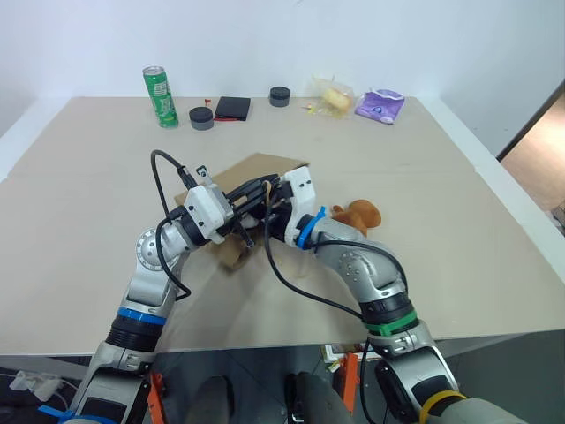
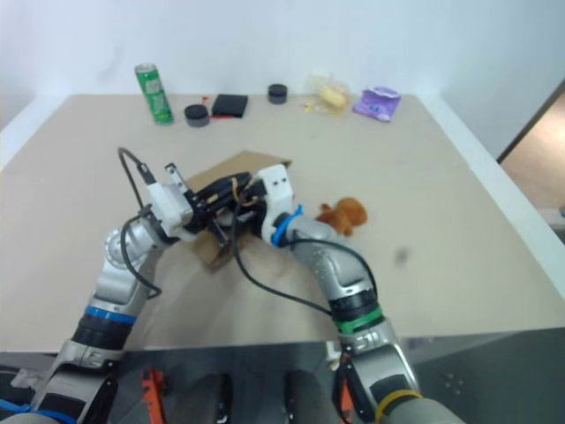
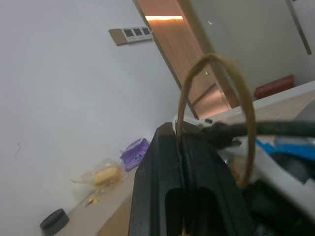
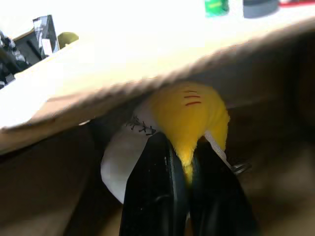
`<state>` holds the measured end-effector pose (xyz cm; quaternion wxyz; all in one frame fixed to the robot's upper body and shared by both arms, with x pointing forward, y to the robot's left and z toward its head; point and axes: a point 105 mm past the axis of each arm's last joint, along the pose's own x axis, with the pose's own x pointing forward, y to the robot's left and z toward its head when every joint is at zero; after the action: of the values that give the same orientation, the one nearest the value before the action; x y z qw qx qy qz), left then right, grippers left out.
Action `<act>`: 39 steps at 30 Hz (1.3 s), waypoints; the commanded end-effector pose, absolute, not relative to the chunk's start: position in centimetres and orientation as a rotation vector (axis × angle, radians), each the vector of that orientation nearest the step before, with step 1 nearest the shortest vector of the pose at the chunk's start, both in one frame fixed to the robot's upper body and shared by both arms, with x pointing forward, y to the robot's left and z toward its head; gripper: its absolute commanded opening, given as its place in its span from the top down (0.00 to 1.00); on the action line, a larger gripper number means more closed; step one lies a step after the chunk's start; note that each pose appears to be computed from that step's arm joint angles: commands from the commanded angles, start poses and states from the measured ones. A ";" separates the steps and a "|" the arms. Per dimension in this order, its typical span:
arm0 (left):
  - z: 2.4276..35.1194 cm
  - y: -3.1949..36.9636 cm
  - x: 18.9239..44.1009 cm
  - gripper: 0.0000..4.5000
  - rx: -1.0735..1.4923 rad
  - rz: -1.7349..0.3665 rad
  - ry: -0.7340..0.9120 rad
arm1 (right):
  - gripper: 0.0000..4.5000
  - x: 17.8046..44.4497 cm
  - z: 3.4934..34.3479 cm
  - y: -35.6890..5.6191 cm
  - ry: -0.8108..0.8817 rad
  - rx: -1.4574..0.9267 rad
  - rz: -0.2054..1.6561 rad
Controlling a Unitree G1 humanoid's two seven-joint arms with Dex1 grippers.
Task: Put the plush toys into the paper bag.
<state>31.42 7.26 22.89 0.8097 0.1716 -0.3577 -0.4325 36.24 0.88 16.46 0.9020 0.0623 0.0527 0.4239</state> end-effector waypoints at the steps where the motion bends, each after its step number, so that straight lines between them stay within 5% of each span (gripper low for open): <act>1: 24.4 7.6 30.8 1.00 0.376 -0.901 -0.829 | 0.80 35.1 18.5 0.4 0.001 0.144 0.924; 3: 24.4 7.8 30.8 1.00 0.378 -0.895 -0.828 | 0.63 34.0 18.8 -0.8 -0.017 0.137 0.942; 8: 24.4 8.1 30.9 1.00 0.379 -0.880 -0.826 | 0.02 32.3 19.5 -5.4 -0.037 0.080 0.912; 11: 24.4 8.1 30.8 1.00 0.377 -0.879 -0.826 | 0.01 30.9 20.7 -8.4 -0.053 0.077 0.920; 14: 24.4 8.2 30.9 1.00 0.378 -0.882 -0.826 | 0.01 32.5 20.9 -13.0 -0.034 0.061 0.737; 18: 24.4 8.1 30.9 1.00 0.374 -0.887 -0.830 | 0.01 36.7 18.3 -19.6 0.093 0.004 0.353; 23: 24.5 7.9 30.9 1.00 0.372 -0.897 -0.836 | 0.01 38.8 14.1 -20.7 0.232 -0.008 0.238; 26: 24.5 7.9 30.9 1.00 0.374 -0.898 -0.839 | 0.14 39.2 13.3 -20.3 0.236 0.033 0.244; 30: 24.6 8.0 30.9 1.00 0.379 -0.893 -0.841 | 0.57 38.8 13.9 -20.0 0.211 0.079 0.287; 35: 24.6 8.1 30.8 1.00 0.380 -0.889 -0.841 | 0.95 37.7 16.1 -19.5 0.128 0.194 0.393; 39: 24.6 8.1 30.8 1.00 0.378 -0.887 -0.841 | 1.00 34.3 20.5 -15.6 -0.004 0.288 0.689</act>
<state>31.37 7.90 23.29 0.8119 0.1741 -0.3648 -0.4211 35.96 -17.30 17.40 0.9501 0.1464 0.0454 0.2717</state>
